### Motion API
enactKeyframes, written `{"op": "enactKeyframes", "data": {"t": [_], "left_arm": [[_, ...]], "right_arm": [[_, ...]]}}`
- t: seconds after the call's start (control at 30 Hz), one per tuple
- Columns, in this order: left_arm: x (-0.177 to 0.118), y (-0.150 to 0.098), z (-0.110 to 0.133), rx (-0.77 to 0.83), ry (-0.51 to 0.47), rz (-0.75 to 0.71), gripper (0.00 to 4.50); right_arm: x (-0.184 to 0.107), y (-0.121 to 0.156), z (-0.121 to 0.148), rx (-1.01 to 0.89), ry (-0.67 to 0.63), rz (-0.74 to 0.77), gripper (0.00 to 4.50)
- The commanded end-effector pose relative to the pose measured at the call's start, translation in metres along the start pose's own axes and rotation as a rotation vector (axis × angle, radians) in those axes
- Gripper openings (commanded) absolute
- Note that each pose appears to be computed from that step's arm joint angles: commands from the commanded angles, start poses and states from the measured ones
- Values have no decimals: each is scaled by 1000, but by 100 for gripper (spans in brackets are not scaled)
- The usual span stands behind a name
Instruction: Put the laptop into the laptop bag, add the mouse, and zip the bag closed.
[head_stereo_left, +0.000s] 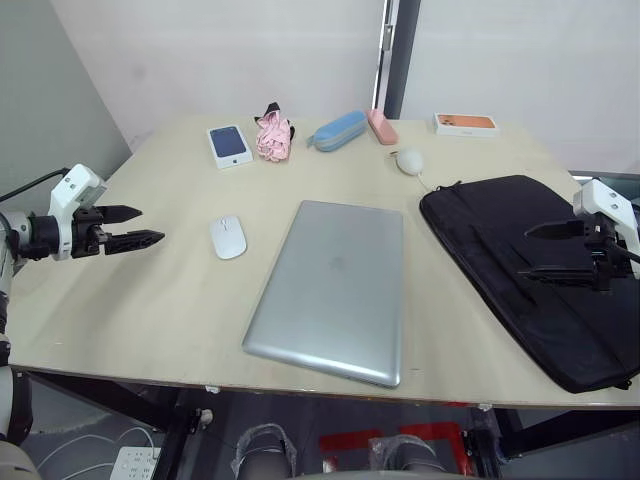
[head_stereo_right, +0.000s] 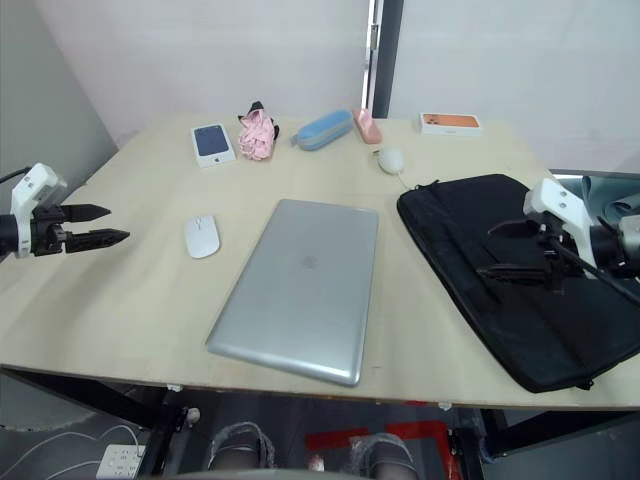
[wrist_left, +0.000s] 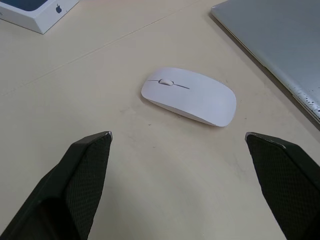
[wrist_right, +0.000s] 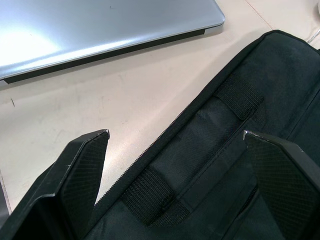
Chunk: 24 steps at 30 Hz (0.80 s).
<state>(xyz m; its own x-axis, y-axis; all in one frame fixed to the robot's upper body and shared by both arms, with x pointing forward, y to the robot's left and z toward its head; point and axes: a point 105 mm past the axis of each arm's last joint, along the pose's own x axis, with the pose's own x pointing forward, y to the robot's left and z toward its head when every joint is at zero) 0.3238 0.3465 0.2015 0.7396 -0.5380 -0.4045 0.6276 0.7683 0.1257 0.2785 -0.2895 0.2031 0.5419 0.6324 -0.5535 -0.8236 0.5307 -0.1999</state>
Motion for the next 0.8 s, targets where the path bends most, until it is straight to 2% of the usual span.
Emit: {"op": "enactKeyframes", "data": {"t": [0.03,0.8], "left_arm": [[-12,3,8,14,0,21,447],[-10,3,7,22,-3,22,447]], "right_arm": [[-11,-2,9,-40,-9,-24,450],[-15,-4,5,-47,6,-20,450]]}}
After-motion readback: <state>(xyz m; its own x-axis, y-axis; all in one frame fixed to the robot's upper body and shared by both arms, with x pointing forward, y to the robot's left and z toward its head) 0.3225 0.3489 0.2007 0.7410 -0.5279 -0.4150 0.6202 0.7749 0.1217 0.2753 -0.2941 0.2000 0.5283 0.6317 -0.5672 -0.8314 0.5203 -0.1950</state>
